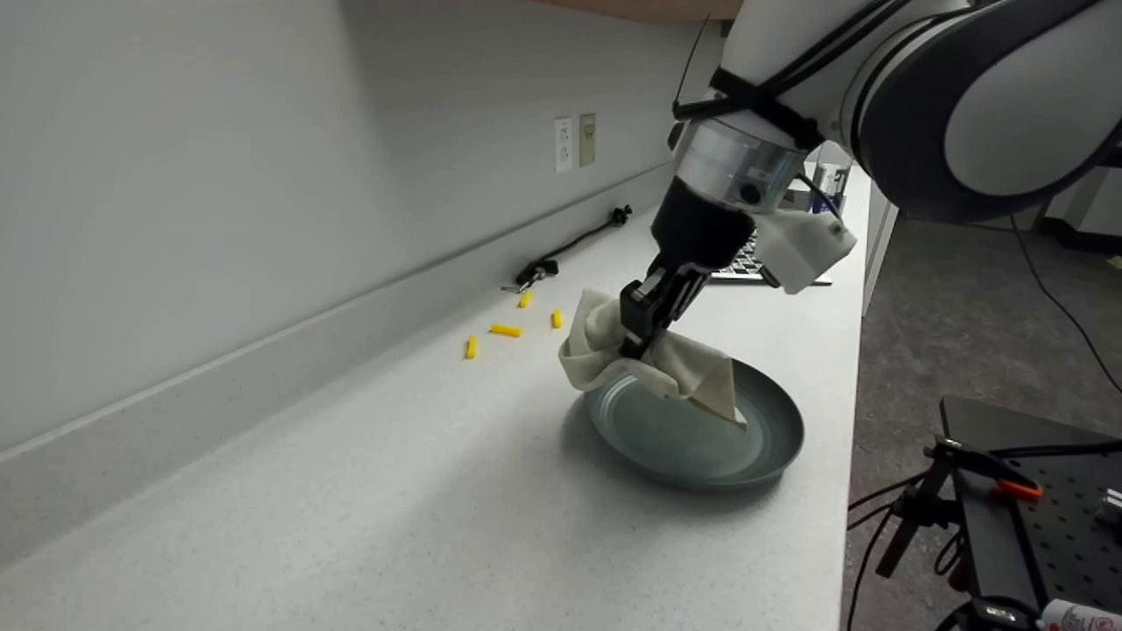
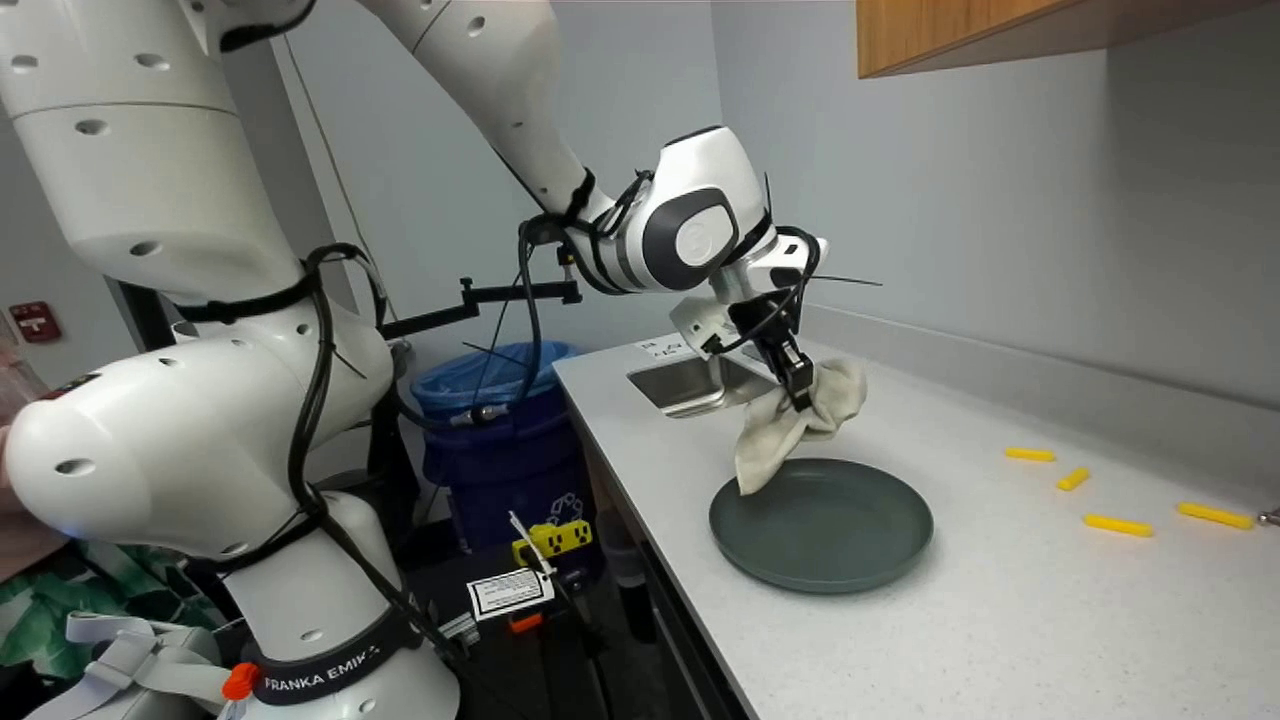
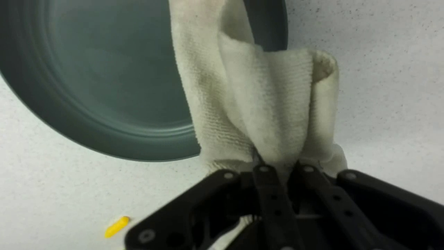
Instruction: Pick up the towel and put the towel back on the countertop.
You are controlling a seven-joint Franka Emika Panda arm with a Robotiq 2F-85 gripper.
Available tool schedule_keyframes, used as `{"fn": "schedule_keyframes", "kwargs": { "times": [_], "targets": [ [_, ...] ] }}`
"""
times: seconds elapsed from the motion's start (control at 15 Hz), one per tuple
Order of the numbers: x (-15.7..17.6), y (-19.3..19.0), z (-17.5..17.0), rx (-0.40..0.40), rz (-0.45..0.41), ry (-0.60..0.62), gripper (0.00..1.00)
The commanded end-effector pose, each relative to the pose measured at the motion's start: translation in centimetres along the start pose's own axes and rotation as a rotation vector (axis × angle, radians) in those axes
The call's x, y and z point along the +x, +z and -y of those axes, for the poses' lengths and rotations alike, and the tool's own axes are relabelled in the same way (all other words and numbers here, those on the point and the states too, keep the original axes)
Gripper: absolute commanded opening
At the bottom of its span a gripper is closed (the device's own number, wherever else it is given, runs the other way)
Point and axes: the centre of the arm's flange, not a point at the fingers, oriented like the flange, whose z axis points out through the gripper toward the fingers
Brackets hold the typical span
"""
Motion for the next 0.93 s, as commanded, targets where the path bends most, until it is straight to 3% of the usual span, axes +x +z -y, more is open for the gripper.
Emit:
{"fn": "schedule_keyframes", "kwargs": {
  "times": [0.0,0.4,0.73,0.8,0.87],
  "targets": [
    [1.7,1.8,4.9,0.024,0.015,-0.100,0.03],
    [0.9,2.6,11.3,0.089,0.042,-0.252,0.03],
    [0.3,3.5,12.8,0.116,0.082,-0.288,0.03],
    [0.4,3.7,12.6,0.114,0.087,-0.284,0.36],
    [0.5,3.7,12.3,0.117,0.090,-0.282,0.38]
  ]
}}
